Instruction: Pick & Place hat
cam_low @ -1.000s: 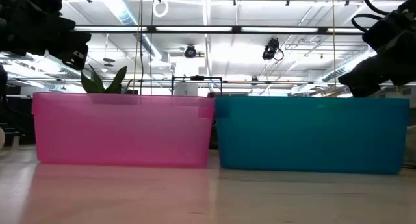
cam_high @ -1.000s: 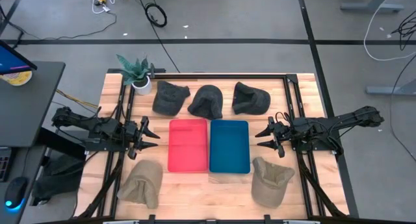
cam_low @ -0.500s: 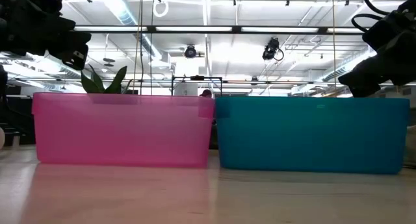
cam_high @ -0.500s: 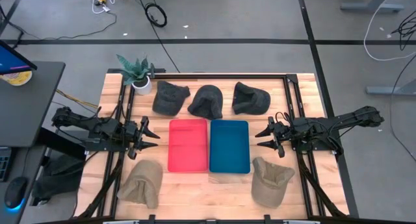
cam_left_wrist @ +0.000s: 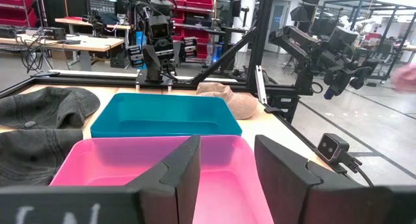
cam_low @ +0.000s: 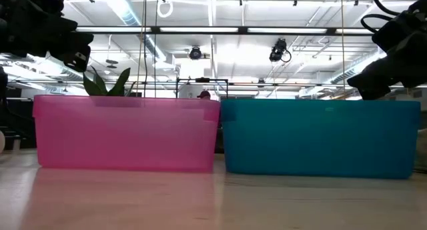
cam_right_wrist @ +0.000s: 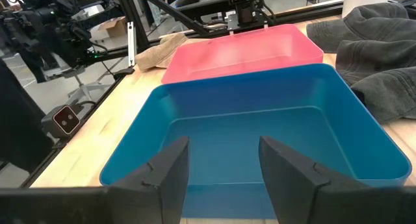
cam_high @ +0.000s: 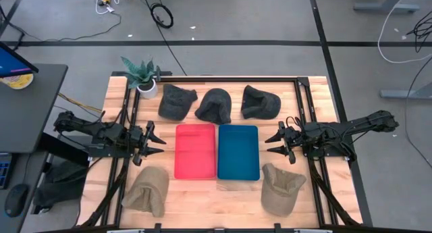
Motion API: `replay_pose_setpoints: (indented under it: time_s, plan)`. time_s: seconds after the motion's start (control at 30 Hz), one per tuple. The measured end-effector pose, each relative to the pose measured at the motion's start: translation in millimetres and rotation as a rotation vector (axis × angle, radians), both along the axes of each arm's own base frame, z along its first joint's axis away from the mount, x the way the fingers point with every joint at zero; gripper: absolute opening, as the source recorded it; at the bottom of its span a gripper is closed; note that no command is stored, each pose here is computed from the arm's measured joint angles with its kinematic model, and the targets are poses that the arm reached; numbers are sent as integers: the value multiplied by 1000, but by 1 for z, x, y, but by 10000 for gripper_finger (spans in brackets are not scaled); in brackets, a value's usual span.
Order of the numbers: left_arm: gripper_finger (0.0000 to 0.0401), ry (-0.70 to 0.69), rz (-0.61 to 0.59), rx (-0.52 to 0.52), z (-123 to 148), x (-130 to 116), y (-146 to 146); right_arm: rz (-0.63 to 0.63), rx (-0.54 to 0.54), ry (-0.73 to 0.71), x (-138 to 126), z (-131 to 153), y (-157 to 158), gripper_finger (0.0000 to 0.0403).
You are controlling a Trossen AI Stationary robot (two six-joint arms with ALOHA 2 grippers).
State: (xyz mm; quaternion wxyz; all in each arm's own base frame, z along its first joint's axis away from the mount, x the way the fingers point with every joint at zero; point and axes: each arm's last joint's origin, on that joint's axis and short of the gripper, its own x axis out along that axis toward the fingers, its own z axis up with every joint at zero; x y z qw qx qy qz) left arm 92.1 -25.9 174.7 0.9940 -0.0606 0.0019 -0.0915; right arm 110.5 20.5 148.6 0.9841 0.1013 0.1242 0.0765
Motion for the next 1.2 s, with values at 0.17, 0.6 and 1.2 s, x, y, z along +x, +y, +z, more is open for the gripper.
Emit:
replay_pose_setpoints:
  time_s: [0.17,0.6,1.2]
  plan:
    - [149,0,0,0,0,0,0,1,0,0,0,0,0,189]
    - [149,0,0,0,0,0,0,0,0,-1,0,0,0,189]
    - [149,0,0,0,0,0,0,-43,114,-702,-8,67,-3,189]
